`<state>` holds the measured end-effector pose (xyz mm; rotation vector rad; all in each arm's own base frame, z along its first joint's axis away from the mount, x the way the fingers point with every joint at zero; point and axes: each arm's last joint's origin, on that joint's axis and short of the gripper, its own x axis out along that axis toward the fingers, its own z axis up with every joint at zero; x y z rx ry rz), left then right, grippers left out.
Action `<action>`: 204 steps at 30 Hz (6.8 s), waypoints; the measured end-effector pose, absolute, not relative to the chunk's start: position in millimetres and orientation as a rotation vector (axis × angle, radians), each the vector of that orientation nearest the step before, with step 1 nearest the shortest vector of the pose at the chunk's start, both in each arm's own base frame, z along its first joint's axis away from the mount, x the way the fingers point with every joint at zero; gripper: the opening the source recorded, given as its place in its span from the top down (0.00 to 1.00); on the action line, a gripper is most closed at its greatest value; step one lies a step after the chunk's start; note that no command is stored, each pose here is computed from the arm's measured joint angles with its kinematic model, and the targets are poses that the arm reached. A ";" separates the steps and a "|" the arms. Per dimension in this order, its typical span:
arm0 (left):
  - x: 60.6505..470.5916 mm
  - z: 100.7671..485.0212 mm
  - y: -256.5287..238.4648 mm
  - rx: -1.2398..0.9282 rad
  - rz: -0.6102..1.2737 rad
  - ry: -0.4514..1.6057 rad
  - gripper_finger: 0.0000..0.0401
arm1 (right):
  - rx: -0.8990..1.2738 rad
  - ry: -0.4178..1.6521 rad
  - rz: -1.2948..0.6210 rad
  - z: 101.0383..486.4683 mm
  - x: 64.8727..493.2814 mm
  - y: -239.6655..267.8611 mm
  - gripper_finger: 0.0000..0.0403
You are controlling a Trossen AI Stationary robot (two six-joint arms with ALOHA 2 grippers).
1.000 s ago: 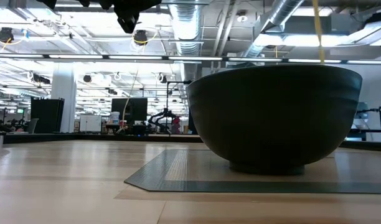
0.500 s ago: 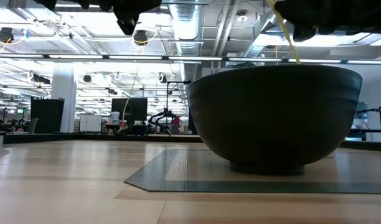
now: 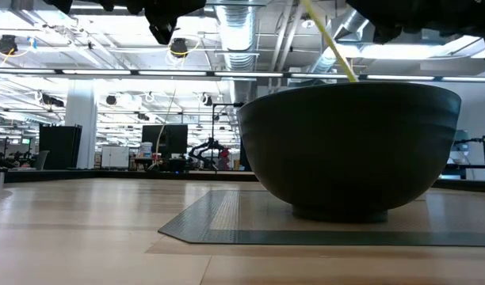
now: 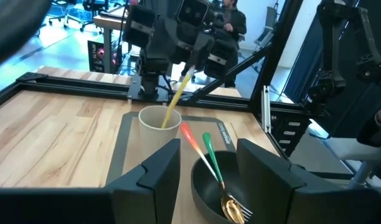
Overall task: Pick & Place Utensil
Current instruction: Return to Home Position
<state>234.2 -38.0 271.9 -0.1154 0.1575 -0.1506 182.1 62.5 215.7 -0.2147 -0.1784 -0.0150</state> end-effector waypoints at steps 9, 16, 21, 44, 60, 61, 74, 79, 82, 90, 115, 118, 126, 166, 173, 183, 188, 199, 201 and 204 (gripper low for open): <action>234.2 271.9 -38.1 -0.116 -0.151 0.158 0.60 | -0.296 -0.367 -0.135 242.5 174.0 57.7 0.60; 234.3 271.9 -37.6 -0.114 -0.136 0.156 0.60 | -0.275 -0.318 -0.264 255.9 165.3 50.2 0.62; 226.8 279.3 -34.6 -0.111 -0.078 0.128 0.60 | -0.406 -0.189 -0.244 265.9 157.5 47.0 0.66; 91.3 234.7 -3.5 -0.019 0.167 -0.072 0.60 | -0.052 0.025 0.111 231.1 123.2 5.2 0.82; 87.0 198.5 -1.7 0.024 0.212 -0.024 0.60 | 0.014 0.027 0.015 175.6 110.8 -15.6 0.82; 87.0 198.6 -1.7 0.017 0.212 -0.026 0.60 | 0.021 0.019 0.013 174.3 109.8 -16.0 0.82; 96.7 171.8 -4.2 0.015 0.170 -0.067 0.60 | 0.015 -0.007 -0.062 168.9 104.5 -23.0 0.82; 97.9 170.4 -4.6 -0.012 0.159 -0.052 0.60 | -0.032 0.006 -0.084 167.8 104.1 -25.0 0.82; 99.3 168.9 -4.8 -0.008 0.159 -0.033 0.60 | -0.050 0.006 -0.090 167.9 103.9 -25.6 0.82; 102.6 164.7 -5.3 0.003 0.159 0.018 0.60 | -0.051 0.006 -0.092 167.8 104.0 -25.7 0.82; 106.4 160.1 -5.7 0.014 0.159 0.073 0.60 | -0.051 0.008 -0.091 167.7 104.0 -25.7 0.82; 106.4 160.3 -5.8 0.014 0.159 0.071 0.60 | -0.050 0.010 -0.091 167.5 104.0 -25.7 0.82; 106.4 160.7 -5.8 0.013 0.159 0.067 0.60 | -0.049 0.013 -0.091 167.2 104.0 -25.7 0.82; 106.5 161.6 -5.7 0.012 0.160 0.059 0.60 | -0.049 0.014 -0.091 167.1 104.0 -25.6 0.82; 106.5 161.7 -5.8 0.012 0.159 0.058 0.60 | -0.049 0.014 -0.091 167.1 104.0 -25.6 0.82; 106.5 161.6 -5.7 0.011 0.159 0.058 0.60 | -0.049 0.014 -0.091 167.1 104.0 -25.7 0.82; 106.5 162.3 -5.7 0.010 0.159 0.052 0.60 | -0.049 0.014 -0.091 167.1 104.0 -25.6 0.82; 106.5 162.4 -5.7 0.010 0.160 0.050 0.60 | -0.049 0.014 -0.091 167.1 104.0 -25.6 0.82; 106.5 163.0 -5.7 0.009 0.159 0.045 0.60 | -0.049 0.014 -0.091 167.1 104.0 -25.6 0.82; 106.5 163.1 -5.8 0.008 0.159 0.044 0.60 | -0.049 0.014 -0.091 167.1 104.0 -25.6 0.82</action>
